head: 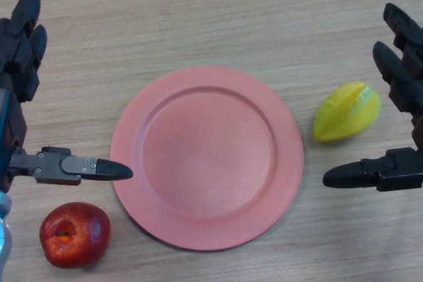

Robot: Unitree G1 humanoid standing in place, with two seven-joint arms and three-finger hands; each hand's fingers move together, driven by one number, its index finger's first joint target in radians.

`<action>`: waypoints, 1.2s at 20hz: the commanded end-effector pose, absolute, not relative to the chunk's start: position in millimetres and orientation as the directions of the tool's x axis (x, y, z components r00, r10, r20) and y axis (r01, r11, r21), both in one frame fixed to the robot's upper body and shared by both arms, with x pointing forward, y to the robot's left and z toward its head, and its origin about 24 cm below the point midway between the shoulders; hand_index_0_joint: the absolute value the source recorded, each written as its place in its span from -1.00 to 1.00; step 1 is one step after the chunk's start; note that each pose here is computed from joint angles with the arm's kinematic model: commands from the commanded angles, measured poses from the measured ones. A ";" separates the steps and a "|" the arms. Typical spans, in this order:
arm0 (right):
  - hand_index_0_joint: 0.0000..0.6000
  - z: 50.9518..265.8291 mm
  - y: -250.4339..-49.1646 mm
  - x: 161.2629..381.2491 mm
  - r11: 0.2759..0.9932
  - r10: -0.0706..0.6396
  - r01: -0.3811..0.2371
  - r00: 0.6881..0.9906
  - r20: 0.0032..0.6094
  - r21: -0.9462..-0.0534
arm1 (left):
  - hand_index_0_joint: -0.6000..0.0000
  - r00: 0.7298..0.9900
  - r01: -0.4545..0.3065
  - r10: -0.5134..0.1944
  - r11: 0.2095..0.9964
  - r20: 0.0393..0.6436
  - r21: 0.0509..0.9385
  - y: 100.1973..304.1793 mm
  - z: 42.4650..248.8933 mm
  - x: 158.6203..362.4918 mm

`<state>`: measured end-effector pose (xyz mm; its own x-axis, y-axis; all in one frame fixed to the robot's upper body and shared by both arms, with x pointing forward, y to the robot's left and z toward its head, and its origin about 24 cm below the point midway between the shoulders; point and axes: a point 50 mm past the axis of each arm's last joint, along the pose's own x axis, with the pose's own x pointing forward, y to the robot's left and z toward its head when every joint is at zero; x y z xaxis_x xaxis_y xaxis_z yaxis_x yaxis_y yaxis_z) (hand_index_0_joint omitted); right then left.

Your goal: Pick up the yellow starfruit and place it on the plate

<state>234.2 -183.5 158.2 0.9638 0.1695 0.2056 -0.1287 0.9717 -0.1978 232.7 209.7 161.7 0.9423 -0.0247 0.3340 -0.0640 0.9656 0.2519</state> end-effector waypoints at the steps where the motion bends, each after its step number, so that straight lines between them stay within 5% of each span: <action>1: -1.00 190.3 -192.6 225.2 0.958 0.157 -0.039 0.900 0.407 -0.284 | 1.00 0.847 -0.149 -0.037 0.941 0.530 0.304 213.3 193.9 223.6; 11: -1.00 194.2 -199.5 223.4 0.947 0.162 -0.023 0.896 0.413 -0.321 | 1.00 0.837 -0.155 -0.024 0.948 0.547 0.278 212.7 196.3 219.0; 19: -1.00 181.3 -209.8 260.1 0.877 0.155 0.062 0.902 0.403 -0.476 | 1.00 0.836 -0.130 -0.035 0.957 0.548 0.261 206.2 196.4 221.3; 24: -1.00 171.0 -208.0 282.2 0.861 0.166 0.052 0.912 0.376 -0.505 | 1.00 0.831 -0.135 -0.035 0.956 0.555 0.262 208.1 198.2 219.8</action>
<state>288.8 -199.9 127.3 0.9771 0.1629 0.1370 -0.0853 0.8892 -0.4495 232.4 205.0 167.0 0.9319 -0.0314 0.3614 -0.0610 0.9686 0.2412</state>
